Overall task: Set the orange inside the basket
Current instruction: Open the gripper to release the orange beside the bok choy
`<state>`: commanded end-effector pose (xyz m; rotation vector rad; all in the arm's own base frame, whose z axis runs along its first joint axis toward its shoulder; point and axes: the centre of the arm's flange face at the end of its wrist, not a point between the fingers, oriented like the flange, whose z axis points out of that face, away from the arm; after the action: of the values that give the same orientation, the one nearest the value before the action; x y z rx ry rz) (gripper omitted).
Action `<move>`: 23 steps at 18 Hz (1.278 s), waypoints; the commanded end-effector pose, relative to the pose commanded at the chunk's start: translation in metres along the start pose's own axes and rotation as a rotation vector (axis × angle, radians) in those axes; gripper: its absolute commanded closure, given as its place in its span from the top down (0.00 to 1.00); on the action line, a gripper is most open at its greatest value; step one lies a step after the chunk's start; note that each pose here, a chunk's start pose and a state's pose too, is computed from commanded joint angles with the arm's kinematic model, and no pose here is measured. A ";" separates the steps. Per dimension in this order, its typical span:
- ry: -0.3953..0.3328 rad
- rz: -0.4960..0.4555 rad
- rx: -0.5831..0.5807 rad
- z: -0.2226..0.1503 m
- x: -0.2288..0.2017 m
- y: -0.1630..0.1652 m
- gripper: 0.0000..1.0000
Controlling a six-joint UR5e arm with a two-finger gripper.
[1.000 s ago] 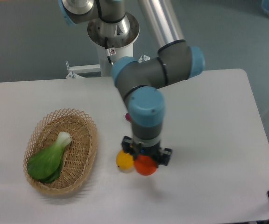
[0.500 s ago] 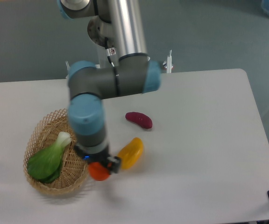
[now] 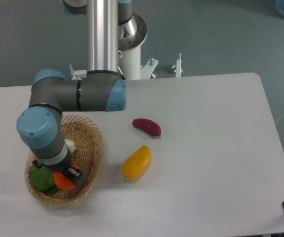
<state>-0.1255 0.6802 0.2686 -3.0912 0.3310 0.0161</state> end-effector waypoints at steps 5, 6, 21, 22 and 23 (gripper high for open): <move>0.026 0.001 0.012 0.001 0.003 -0.002 1.00; 0.047 -0.002 0.026 0.000 0.006 -0.003 1.00; -0.017 -0.191 0.094 -0.061 -0.129 0.112 1.00; -0.031 -0.194 0.090 -0.065 -0.141 0.122 1.00; -0.043 -0.196 0.084 -0.066 -0.150 0.129 1.00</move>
<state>-0.2990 0.5834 0.3330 -3.0194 0.0250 0.0618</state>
